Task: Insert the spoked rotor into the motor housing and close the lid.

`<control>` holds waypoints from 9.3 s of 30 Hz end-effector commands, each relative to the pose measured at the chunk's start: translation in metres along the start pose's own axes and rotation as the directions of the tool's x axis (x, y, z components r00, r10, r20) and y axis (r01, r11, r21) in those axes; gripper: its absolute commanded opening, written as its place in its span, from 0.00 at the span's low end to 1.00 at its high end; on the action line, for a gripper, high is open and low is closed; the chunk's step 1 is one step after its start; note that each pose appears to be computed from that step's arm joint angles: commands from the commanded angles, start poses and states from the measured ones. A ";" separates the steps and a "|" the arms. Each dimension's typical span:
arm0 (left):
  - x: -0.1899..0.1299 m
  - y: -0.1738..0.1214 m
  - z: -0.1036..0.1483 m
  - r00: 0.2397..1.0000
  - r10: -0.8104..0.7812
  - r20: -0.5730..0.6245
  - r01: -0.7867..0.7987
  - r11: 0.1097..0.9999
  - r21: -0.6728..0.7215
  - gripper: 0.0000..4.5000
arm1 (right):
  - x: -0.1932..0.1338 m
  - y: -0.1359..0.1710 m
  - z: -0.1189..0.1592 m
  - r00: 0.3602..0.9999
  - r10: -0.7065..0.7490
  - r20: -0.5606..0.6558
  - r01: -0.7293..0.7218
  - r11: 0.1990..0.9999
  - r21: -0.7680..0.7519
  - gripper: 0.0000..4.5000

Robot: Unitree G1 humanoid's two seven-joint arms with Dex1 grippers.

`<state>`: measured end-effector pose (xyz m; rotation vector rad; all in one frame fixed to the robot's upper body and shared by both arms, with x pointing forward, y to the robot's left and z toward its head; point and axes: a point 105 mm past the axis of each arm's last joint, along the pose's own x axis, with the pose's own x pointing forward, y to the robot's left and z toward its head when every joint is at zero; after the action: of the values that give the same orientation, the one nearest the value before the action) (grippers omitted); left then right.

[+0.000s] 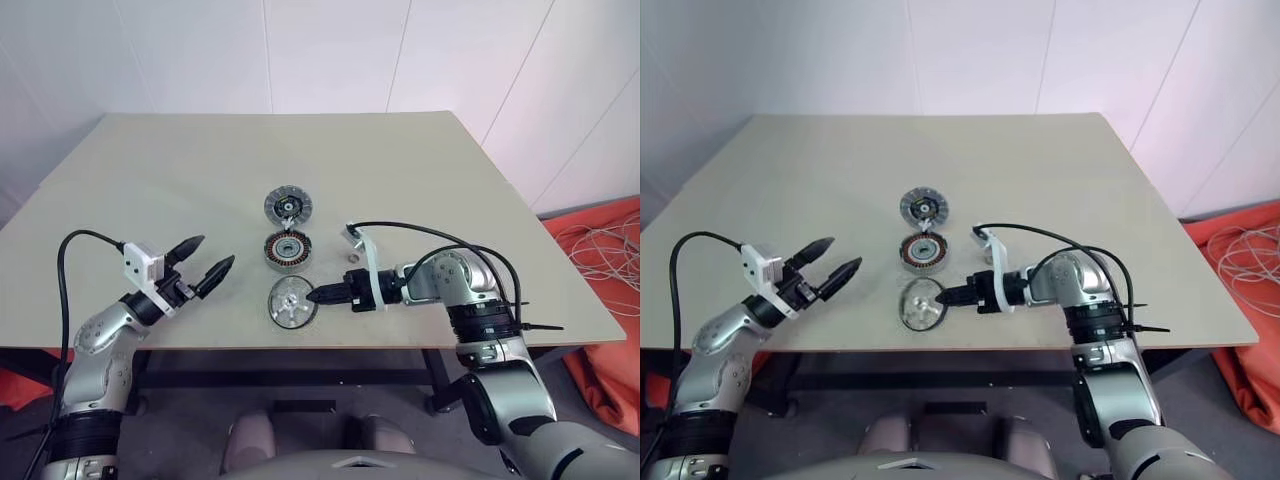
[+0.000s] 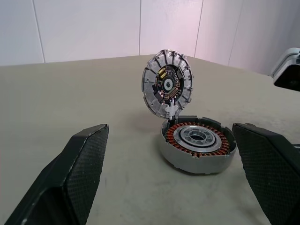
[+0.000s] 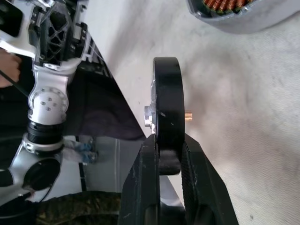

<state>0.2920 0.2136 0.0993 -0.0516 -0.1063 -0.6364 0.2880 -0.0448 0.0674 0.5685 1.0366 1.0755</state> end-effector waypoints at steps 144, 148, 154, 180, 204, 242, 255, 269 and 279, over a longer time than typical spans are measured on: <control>0.000 -0.011 0.002 0.998 0.048 0.028 -0.050 0.997 0.053 1.00 | 0.056 0.022 0.089 0.762 -0.610 -0.218 -0.402 -0.182 -0.897 0.01; 0.001 -0.010 0.002 0.998 0.048 0.029 -0.049 0.997 0.055 1.00 | 0.053 0.028 0.091 0.764 -0.608 -0.216 -0.412 -0.202 -0.888 0.01; 0.002 -0.009 0.002 0.999 0.044 0.027 -0.045 0.997 0.056 1.00 | 0.044 0.040 0.085 0.760 -0.605 -0.240 -0.462 -0.243 -0.853 0.01; 0.009 -0.007 0.003 0.999 0.027 0.027 -0.029 0.998 0.060 1.00 | 0.031 0.041 0.050 0.724 -0.627 -0.289 -0.580 -0.324 -0.747 0.01; 0.012 -0.009 0.003 0.999 0.019 0.034 -0.021 0.998 0.060 1.00 | 0.005 0.078 0.061 0.788 -0.545 -0.286 -0.491 -0.276 -0.826 1.00; 0.010 0.003 0.019 0.998 0.037 0.053 -0.041 0.996 0.081 1.00 | -0.092 -0.022 0.066 0.782 -0.177 0.598 0.532 0.690 -0.491 1.00; -0.007 -0.004 0.011 0.998 0.048 0.029 -0.049 0.998 0.035 1.00 | -0.039 -0.035 0.041 0.809 -0.241 0.537 0.544 0.654 -0.526 1.00; -0.007 -0.005 0.007 0.999 0.033 -0.014 -0.032 0.996 0.079 1.00 | -0.037 -0.053 0.053 0.764 -0.303 0.569 0.614 0.613 -0.497 1.00; -0.004 -0.004 0.008 0.999 0.031 -0.010 -0.030 0.996 0.086 1.00 | -0.031 -0.062 0.045 0.779 -0.329 0.533 0.607 0.609 -0.511 1.00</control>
<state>0.2829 0.2147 0.0936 -0.0002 -0.0735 -0.5888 0.3505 -0.0941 0.0485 -0.0877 0.3454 0.7122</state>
